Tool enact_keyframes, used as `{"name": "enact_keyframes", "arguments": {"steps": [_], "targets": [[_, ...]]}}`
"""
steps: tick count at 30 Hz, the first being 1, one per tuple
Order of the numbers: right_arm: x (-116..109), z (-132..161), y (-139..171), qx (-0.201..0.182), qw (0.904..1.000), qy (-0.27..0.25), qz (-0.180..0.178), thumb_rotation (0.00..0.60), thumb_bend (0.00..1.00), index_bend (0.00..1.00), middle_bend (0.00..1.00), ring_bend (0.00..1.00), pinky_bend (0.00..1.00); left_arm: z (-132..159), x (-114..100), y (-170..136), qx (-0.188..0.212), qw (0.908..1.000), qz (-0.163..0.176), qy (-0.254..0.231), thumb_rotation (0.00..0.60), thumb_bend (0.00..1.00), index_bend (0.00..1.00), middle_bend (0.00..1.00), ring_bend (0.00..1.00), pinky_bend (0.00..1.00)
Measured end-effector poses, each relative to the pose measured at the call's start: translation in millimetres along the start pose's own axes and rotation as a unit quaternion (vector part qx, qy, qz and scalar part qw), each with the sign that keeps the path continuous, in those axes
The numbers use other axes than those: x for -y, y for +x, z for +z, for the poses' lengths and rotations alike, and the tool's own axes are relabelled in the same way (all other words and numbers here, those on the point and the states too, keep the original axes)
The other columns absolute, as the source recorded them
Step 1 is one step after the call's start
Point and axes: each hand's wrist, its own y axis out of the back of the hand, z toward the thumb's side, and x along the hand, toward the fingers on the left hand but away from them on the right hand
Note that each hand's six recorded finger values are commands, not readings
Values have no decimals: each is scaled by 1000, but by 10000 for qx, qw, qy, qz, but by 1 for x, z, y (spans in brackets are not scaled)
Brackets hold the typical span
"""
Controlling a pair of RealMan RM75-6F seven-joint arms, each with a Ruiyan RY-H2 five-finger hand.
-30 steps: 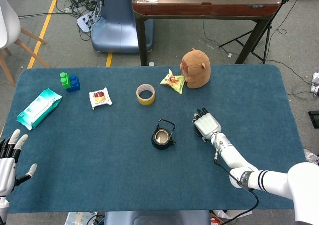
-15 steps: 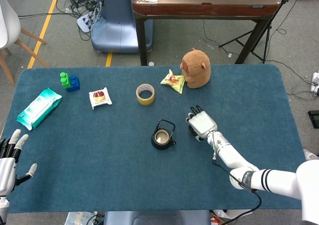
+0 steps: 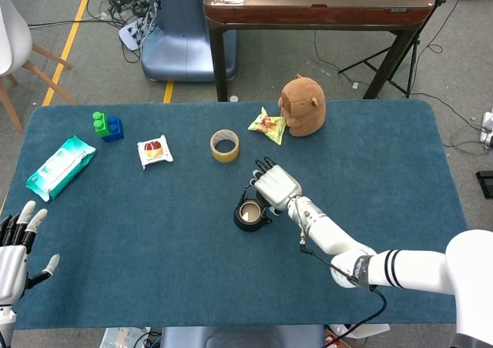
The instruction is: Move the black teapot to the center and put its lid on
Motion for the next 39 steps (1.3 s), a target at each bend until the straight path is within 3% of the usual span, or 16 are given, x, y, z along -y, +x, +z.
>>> {"name": "enact_keyframes", "arguments": {"steps": [9,26,39], "targets": [[-11,34,-14,-225,9991,357,6,600,263,414,210,0,45,0,-1,-2,19,10000,-1,14,600,266,105,0,0,0],[-1,49,-16,-323,9967,741,-19,600,263,414,190,0,45,-3,-1,-7,13,10000,-22,-32,600,266,105,0,0,0],[0,55,-14,-436,9947,933,-54,600,267,297,163,0,17,-5,-1,-9,1,10000,-11,-39,600,266,105,0,0,0]]}}
